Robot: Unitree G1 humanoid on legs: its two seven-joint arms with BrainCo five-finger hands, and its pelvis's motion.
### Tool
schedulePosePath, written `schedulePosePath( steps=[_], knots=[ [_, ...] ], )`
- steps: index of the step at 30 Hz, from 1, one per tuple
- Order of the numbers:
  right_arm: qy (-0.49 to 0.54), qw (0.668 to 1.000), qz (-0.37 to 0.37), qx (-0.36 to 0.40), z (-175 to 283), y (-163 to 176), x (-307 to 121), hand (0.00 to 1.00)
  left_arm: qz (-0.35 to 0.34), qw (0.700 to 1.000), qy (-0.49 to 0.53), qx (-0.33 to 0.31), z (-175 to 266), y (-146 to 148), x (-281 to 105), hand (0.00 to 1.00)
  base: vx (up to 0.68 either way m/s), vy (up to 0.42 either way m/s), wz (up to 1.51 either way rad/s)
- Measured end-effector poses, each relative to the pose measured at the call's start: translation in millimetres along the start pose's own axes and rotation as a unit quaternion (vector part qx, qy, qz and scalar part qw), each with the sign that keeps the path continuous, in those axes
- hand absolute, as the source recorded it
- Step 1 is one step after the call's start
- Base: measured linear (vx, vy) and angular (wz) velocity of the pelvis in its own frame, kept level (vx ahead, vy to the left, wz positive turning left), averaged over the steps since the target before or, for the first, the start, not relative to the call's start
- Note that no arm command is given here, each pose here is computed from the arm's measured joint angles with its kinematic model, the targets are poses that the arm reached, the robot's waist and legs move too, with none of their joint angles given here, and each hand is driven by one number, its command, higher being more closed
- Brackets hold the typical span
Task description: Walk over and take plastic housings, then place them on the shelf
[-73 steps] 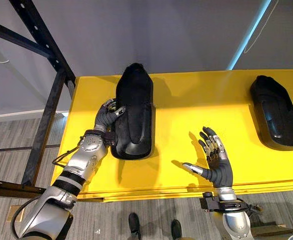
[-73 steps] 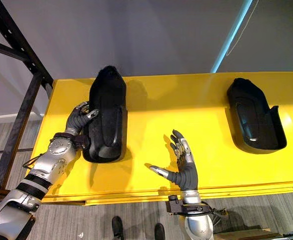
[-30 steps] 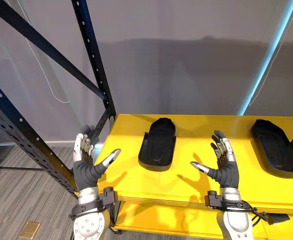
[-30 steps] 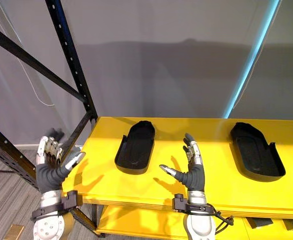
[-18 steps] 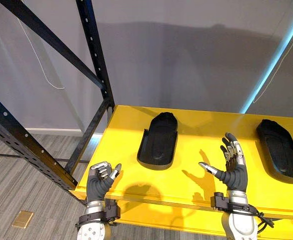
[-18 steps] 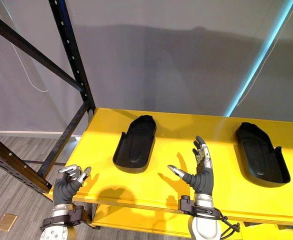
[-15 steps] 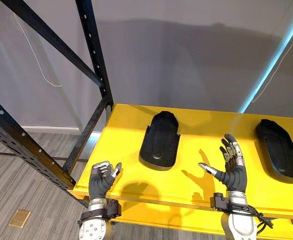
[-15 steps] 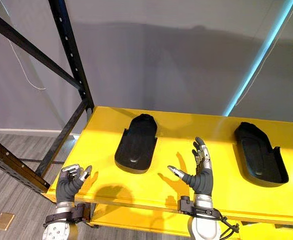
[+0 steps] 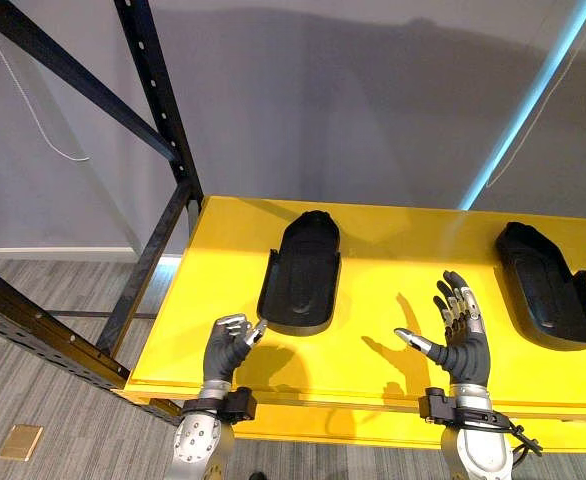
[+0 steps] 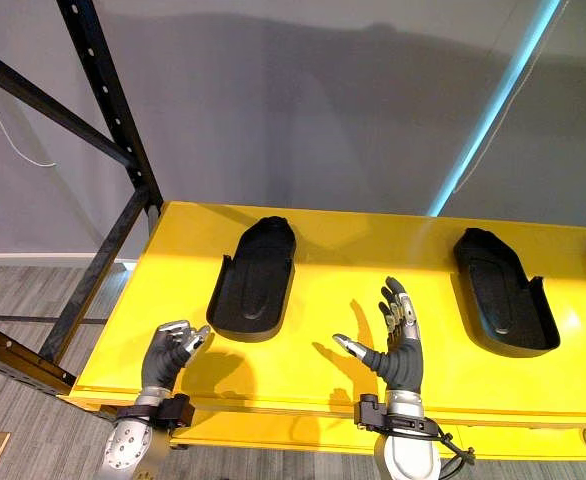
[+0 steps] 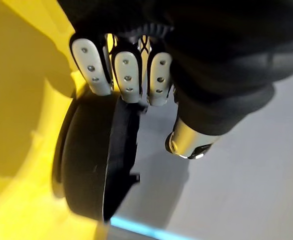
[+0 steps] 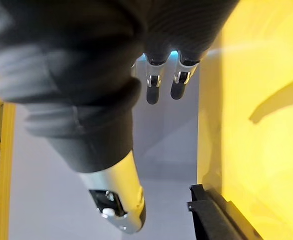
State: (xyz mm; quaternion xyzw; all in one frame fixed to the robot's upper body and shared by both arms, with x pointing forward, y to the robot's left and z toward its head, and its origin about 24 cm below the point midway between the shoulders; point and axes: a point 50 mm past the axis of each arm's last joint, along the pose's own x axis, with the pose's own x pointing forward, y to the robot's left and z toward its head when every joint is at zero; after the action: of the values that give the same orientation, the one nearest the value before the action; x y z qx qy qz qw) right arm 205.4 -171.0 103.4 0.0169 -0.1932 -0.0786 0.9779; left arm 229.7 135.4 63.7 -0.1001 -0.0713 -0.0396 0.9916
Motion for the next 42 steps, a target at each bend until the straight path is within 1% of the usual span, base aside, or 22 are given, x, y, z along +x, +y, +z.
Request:
schedulePosePath(
  steps=[6, 13, 26, 27, 29, 31, 33, 34, 35, 36, 38, 42],
  knots=[
    [0.012, 1.0, 0.001, 0.001, -3.2, -1.5, -4.9, 0.0, -0.027, 0.999, 0.027, -0.024, -10.4, -10.2, 7.8, 1.0, -0.02, -0.001, -0.01],
    [0.022, 1.0, 0.003, 0.003, -6.0, -2.6, -8.4, 0.0, -0.05, 0.997, 0.049, -0.024, -19.7, -17.3, 16.0, 1.0, -0.03, -0.002, -0.04],
    [0.035, 0.999, -0.003, 0.007, -9.1, -5.3, -14.1, 0.0, -0.038, 0.998, 0.045, -0.018, -19.4, -15.4, 27.2, 1.0, -0.02, 0.0, -0.03],
    [0.035, 0.999, -0.003, 0.007, -9.1, -5.2, -14.0, 0.0, -0.037, 0.998, 0.045, -0.018, -19.2, -15.5, 26.5, 0.0, -0.03, 0.0, 0.03],
    [0.034, 0.999, -0.003, 0.007, -8.8, -5.1, -13.5, 0.0, -0.041, 0.998, 0.035, -0.026, -13.6, -17.5, 19.9, 0.0, -0.02, 0.0, 0.03],
    [0.033, 0.999, -0.005, 0.006, -8.5, -6.0, -13.2, 0.0, -0.049, 0.998, 0.0, -0.046, 4.7, -22.0, 7.1, 0.0, -0.01, 0.0, 0.05],
    [0.03, 1.0, -0.009, 0.002, -7.6, -8.0, -11.9, 0.0, -0.07, 0.993, -0.071, -0.069, 40.0, -29.1, -11.3, 0.0, -0.01, -0.002, 0.14],
    [0.029, 1.0, -0.01, 0.002, -7.4, -8.4, -11.6, 0.0, -0.074, 0.99, -0.092, -0.073, 49.2, -30.4, -14.6, 0.0, -0.02, -0.003, 0.24],
    [0.027, 1.0, -0.011, 0.0, -7.0, -8.9, -10.8, 0.0, -0.079, 0.984, -0.136, -0.08, 66.3, -32.4, -19.2, 0.0, -0.03, 0.0, 0.19],
    [0.022, 1.0, -0.009, 0.002, -5.8, -7.6, -8.5, 0.0, -0.075, 0.978, -0.177, -0.085, 80.3, -32.8, -23.9, 0.0, -0.03, 0.002, 0.14],
    [0.013, 1.0, -0.011, 0.002, -3.8, -7.2, -6.1, 0.0, -0.061, 0.969, -0.224, -0.085, 94.0, -33.0, -29.1, 0.0, -0.05, 0.001, 0.16],
    [0.008, 1.0, -0.007, -0.01, -3.3, -4.0, -5.6, 0.0, -0.031, 0.954, -0.284, -0.094, 108.8, -37.4, -36.8, 0.0, -0.06, 0.003, -0.05]
  ],
)
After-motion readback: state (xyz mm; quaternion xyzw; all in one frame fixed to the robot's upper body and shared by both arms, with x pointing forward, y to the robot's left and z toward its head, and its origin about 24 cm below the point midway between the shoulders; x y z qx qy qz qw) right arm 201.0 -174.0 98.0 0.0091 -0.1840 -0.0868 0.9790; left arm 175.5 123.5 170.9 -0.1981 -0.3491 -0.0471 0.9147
